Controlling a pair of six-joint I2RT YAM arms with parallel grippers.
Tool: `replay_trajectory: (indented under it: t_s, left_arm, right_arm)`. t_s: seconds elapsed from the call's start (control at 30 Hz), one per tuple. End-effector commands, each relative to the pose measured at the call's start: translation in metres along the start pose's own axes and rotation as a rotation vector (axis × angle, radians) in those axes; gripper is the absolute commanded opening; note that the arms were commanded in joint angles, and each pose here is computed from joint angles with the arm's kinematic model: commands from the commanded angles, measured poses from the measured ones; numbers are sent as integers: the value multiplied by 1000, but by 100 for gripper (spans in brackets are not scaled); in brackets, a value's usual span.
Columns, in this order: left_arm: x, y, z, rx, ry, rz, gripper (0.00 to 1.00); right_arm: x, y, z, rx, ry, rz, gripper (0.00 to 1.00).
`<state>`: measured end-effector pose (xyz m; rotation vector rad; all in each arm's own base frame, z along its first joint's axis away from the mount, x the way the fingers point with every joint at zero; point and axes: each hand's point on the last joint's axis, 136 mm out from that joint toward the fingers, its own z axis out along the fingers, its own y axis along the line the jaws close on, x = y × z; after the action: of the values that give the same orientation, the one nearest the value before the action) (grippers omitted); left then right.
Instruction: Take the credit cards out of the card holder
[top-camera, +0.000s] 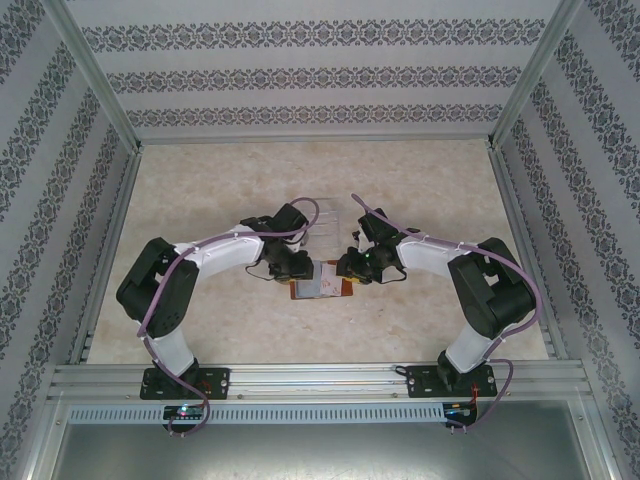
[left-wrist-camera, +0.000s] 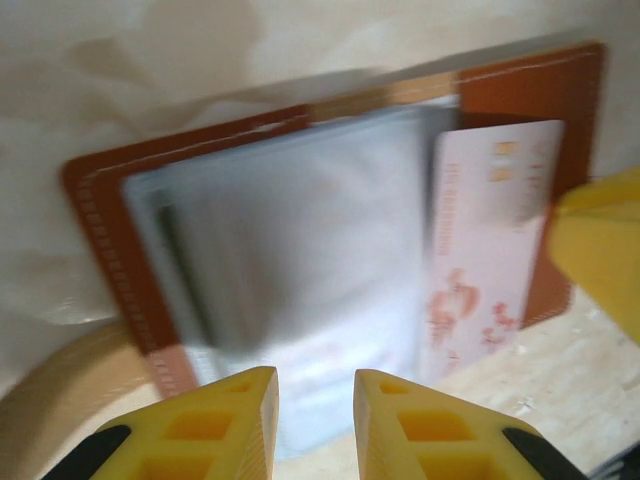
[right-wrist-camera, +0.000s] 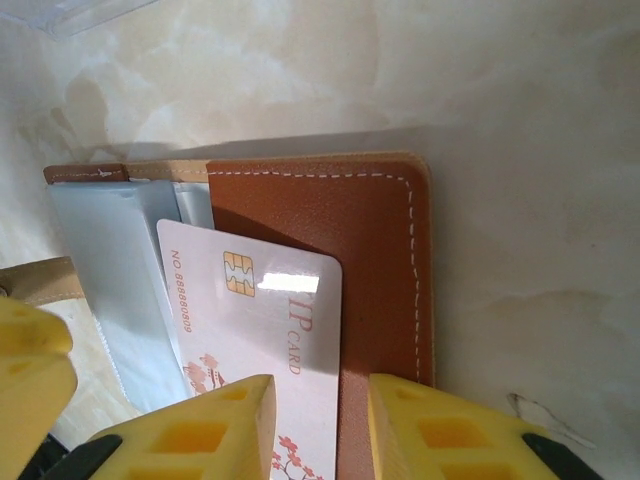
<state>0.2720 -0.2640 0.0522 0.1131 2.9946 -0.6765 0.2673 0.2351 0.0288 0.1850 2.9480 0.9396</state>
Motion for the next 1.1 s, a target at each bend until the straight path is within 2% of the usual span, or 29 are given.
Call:
replay_trajectory:
  t_s: [0.0, 0.27, 0.5, 0.73, 1.07]
  left_arm:
    - [9, -6, 8, -11, 54, 34, 26]
    - [17, -8, 33, -18, 129, 61, 31]
    - [24, 9, 43, -92, 156, 59, 29]
    - [28, 19, 46, -131, 173, 61, 27]
    - [30, 20, 46, -137, 174, 63, 22]
  right_arm:
    - [2, -4, 4, -9, 19, 28, 32]
    - [4, -2, 9, -25, 33, 35, 33]
    - [6, 5, 13, -68, 48, 40, 35]
    - [3, 18, 10, -136, 29, 39, 32]
    - [3, 34, -6, -202, -2, 18, 23]
